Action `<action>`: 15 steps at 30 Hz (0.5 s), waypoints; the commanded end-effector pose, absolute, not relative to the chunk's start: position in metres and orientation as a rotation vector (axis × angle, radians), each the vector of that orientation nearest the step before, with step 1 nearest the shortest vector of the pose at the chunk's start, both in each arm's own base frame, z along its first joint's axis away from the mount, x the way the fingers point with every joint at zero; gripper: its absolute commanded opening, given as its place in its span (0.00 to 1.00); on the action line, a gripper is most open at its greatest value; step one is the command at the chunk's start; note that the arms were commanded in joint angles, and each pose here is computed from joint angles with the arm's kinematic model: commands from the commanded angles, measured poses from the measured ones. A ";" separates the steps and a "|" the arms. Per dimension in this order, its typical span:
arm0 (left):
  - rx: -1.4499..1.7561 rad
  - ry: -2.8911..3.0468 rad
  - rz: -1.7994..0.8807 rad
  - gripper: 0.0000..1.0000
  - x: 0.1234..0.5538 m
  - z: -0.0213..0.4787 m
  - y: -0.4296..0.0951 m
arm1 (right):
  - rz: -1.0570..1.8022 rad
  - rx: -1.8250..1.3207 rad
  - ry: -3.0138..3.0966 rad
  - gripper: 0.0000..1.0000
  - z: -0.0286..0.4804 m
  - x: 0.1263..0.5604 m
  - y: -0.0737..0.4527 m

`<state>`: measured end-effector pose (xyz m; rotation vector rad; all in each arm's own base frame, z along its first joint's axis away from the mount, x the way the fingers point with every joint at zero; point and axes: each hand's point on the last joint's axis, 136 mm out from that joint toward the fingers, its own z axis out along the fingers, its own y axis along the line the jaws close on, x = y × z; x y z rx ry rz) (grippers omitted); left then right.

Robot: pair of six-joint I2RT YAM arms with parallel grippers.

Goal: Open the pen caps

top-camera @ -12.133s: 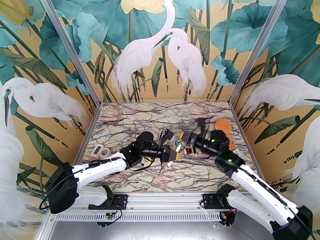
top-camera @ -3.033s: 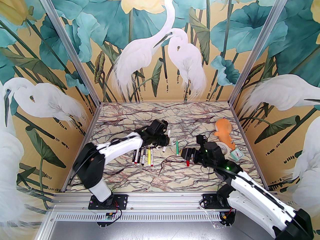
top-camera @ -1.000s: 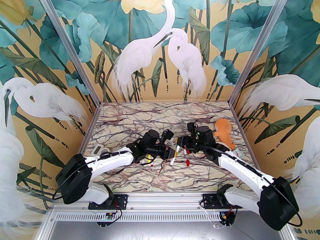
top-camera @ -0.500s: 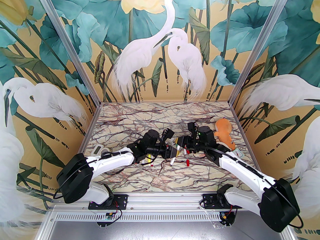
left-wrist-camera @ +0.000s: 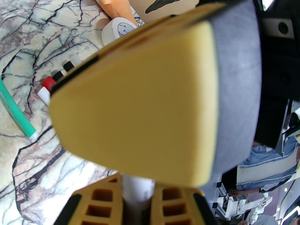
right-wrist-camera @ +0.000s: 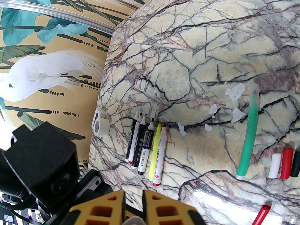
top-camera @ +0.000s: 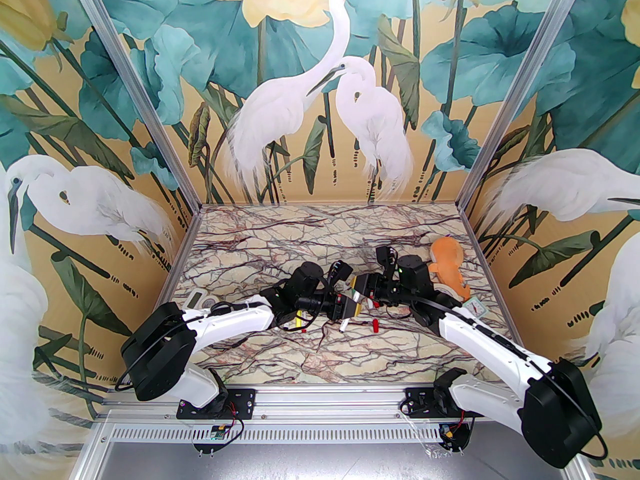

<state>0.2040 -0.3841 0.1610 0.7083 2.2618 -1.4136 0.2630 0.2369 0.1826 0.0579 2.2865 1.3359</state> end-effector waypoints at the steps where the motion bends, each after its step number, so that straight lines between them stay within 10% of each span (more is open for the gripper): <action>1: 0.738 2.223 -1.466 0.05 0.195 0.172 -0.383 | 1.358 0.041 2.217 0.11 0.194 0.264 0.236; 15: 0.826 2.079 -1.744 0.03 0.166 0.214 -0.364 | 1.482 -0.173 1.936 0.10 0.268 0.261 0.229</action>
